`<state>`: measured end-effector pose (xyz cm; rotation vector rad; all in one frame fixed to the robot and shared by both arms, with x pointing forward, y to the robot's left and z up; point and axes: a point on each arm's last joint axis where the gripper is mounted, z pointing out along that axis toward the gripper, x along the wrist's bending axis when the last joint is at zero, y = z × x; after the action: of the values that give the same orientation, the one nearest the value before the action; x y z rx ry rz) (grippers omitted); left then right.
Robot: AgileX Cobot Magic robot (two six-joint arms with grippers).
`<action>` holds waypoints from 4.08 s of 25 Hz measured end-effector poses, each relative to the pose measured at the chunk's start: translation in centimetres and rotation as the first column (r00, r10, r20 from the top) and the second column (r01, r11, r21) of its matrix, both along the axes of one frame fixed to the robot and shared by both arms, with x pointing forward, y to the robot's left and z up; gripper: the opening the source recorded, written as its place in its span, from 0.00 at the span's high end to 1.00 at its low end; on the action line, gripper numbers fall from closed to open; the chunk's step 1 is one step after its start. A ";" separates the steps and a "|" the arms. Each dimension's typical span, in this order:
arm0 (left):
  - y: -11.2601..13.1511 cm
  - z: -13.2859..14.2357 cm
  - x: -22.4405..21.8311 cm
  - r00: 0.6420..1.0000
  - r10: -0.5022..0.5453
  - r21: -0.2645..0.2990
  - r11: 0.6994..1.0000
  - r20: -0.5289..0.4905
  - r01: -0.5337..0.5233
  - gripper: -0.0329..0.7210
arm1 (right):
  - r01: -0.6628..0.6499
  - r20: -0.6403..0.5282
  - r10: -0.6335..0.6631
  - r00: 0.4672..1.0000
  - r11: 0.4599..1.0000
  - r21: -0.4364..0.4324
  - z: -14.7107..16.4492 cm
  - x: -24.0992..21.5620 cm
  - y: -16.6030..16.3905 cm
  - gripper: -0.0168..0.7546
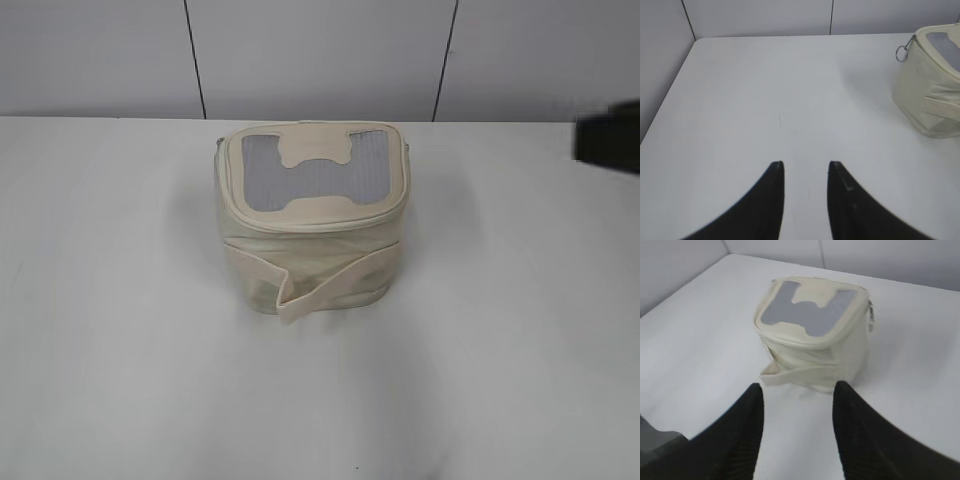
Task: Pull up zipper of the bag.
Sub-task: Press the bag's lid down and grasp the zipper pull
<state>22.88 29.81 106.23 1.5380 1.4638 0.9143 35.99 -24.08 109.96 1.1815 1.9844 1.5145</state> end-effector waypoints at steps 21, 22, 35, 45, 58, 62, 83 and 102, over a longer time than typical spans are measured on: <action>-0.2 0.0 0.0 1.000 -0.024 -0.019 1.000 -0.001 0.024 0.65 | -0.639 -0.311 0.583 0.751 0.759 -0.121 -9.0 34.4 19.2 0.50; -0.2 0.0 0.0 1.000 -0.024 -0.019 1.000 -0.001 0.024 0.65 | -0.648 -0.319 0.589 0.742 0.752 -0.119 -9.6 34.2 19.8 0.50; -0.7 1.2 2.9 0.994 -0.063 -0.031 0.998 -0.088 0.060 0.64 | -0.672 -0.404 0.593 0.697 0.736 -0.078 -13.3 34.1 21.2 0.89; -4.1 1.3 21.1 0.839 -0.488 0.095 0.848 -0.240 0.521 0.48 | -0.673 -0.415 0.594 0.689 0.737 -0.061 -13.3 34.0 21.2 0.89; -7.4 -5.4 37.2 0.522 -0.800 0.256 0.460 -0.296 0.850 0.39 | -0.672 -0.419 0.593 0.688 0.739 -0.058 -13.3 34.0 21.2 0.89; -9.1 -7.1 38.5 0.464 -0.829 0.262 0.394 -0.313 0.881 0.38 | -0.671 -0.420 0.592 0.688 0.740 -0.057 -13.3 34.0 21.2 0.89; -12.8 -8.2 39.2 0.424 -0.841 0.420 0.270 -0.335 0.867 0.36 | -0.672 -0.424 0.592 0.685 0.739 -0.053 -13.2 33.8 21.5 0.90; -13.4 -10.1 39.5 0.387 -0.833 0.411 0.216 -0.395 0.886 0.96 | -0.672 -0.425 0.592 0.685 0.739 -0.053 -13.2 33.8 21.5 0.90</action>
<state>62.38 16.37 96.13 2.4560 0.0692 0.5376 69.78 -2.59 96.72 0.7554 2.9760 1.3600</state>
